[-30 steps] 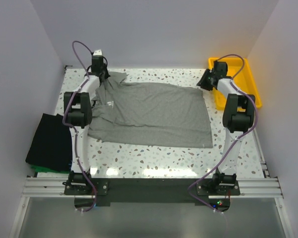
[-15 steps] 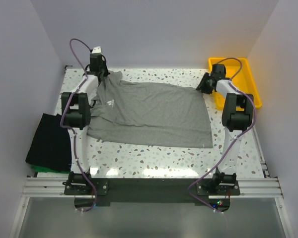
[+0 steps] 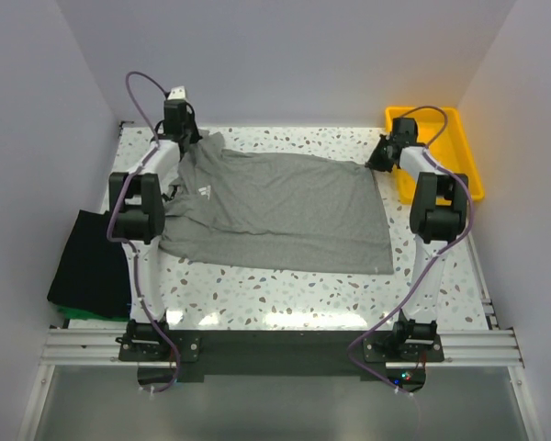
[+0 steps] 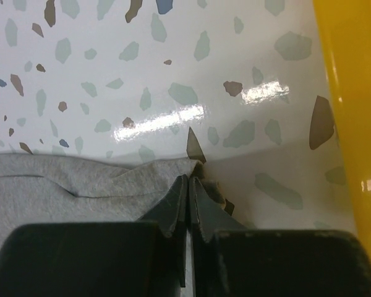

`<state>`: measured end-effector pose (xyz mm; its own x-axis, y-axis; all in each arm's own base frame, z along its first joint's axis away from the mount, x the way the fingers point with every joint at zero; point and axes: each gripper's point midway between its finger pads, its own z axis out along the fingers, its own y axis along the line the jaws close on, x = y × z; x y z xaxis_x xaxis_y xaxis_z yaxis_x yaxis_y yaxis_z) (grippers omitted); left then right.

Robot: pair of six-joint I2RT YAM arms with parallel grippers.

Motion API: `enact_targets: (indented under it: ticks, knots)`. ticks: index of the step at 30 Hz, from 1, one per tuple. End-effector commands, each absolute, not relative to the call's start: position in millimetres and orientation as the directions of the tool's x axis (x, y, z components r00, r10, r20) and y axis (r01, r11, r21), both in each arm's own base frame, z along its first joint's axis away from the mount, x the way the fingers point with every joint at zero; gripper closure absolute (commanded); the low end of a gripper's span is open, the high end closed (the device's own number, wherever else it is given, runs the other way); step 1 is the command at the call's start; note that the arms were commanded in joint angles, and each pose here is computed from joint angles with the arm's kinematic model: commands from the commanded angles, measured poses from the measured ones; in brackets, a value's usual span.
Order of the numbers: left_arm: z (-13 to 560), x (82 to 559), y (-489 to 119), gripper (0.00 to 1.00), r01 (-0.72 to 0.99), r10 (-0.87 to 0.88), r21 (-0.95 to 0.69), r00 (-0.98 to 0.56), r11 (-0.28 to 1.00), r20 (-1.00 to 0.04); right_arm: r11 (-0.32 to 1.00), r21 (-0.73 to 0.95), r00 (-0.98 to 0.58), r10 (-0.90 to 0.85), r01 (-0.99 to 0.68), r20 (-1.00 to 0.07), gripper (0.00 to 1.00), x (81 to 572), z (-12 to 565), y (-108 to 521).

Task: Fold and stack the t-shirts
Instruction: Fold the tshirt

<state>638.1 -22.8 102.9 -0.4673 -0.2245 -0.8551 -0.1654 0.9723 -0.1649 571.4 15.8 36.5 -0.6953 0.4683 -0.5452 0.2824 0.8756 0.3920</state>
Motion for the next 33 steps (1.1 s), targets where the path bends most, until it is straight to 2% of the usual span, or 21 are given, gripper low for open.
enact_targets:
  ticks: [1, 6, 14, 21, 25, 33]
  knots:
    - [176, 642, -24, 1.00, -0.144, -0.237, -0.200, -0.328, 0.969, -0.914, 0.881, 0.408, -0.632, 0.461, 0.239, -0.623, 1.00, 583, 84, 15]
    - [190, 634, -20, 1.00, -0.153, -0.239, -0.200, -0.312, 0.968, -0.920, 0.884, 0.407, -0.557, 0.461, 0.229, -0.690, 1.00, 580, 117, 7]
    - [209, 613, -13, 1.00, -0.172, -0.267, -0.226, -0.275, 0.959, -0.924, 0.881, 0.407, -0.502, 0.473, 0.242, -0.724, 1.00, 562, 133, -2]
    - [219, 588, -9, 1.00, -0.198, -0.290, -0.242, -0.269, 0.950, -0.918, 0.876, 0.386, -0.502, 0.482, 0.290, -0.718, 1.00, 542, 126, -8]
    - [231, 573, -7, 1.00, -0.210, -0.302, -0.253, -0.253, 0.945, -0.919, 0.867, 0.389, -0.518, 0.498, 0.311, -0.696, 0.93, 534, 116, -8]
    - [212, 552, -5, 1.00, -0.236, -0.317, -0.253, -0.292, 0.938, -0.902, 0.848, 0.412, -0.550, 0.529, 0.333, -0.646, 0.93, 507, 92, 0]
